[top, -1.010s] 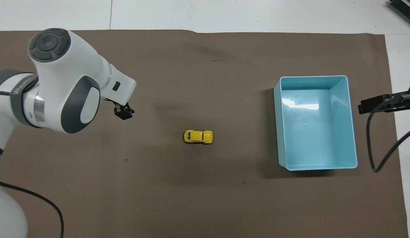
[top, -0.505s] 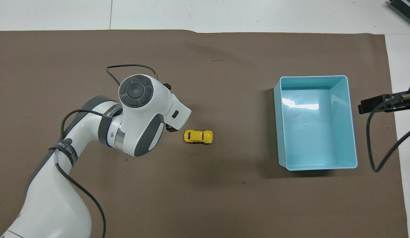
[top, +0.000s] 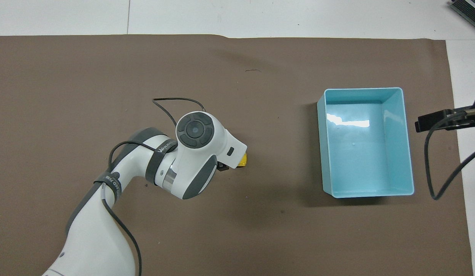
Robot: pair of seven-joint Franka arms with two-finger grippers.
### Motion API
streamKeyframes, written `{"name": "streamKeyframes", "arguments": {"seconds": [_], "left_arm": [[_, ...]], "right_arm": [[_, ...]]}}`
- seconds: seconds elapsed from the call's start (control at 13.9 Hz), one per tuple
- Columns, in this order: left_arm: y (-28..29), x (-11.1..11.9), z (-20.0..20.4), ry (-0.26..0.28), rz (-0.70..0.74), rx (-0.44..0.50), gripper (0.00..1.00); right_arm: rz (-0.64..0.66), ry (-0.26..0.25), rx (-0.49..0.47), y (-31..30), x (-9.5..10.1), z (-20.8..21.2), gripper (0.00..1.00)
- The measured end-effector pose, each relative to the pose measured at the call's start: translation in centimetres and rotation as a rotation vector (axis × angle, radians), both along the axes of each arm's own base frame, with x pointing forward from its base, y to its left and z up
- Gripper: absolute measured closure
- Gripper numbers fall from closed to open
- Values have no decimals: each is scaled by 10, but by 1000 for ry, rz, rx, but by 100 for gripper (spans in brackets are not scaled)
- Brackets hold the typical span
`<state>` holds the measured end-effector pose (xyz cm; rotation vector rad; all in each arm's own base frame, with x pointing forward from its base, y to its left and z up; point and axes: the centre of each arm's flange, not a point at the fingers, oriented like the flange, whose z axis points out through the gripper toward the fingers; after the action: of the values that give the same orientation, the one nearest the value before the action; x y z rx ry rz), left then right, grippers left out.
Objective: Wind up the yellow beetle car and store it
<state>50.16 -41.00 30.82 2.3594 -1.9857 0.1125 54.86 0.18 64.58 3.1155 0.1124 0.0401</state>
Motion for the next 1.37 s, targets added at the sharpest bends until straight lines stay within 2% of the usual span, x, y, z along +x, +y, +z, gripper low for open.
{"name": "streamKeyframes", "arguments": {"seconds": [0.29,0.36,0.43,0.58,0.72,1.37], "left_arm": [[-3,-2,1,-6,-13,5,0],[-3,-2,2,-12,-20,10,7],[-4,-2,3,-17,-26,14,7],[-7,-5,7,-21,-39,18,28],[-9,-8,11,-20,-46,19,56],[29,5,11,14,-66,62,58]], "right_arm": [[0,0,0,0,0,0,0],[0,0,0,0,0,0,0],[0,0,0,0,0,0,0],[0,0,0,0,0,0,0],[0,0,0,0,0,0,0],[0,0,0,0,0,0,0]]}}
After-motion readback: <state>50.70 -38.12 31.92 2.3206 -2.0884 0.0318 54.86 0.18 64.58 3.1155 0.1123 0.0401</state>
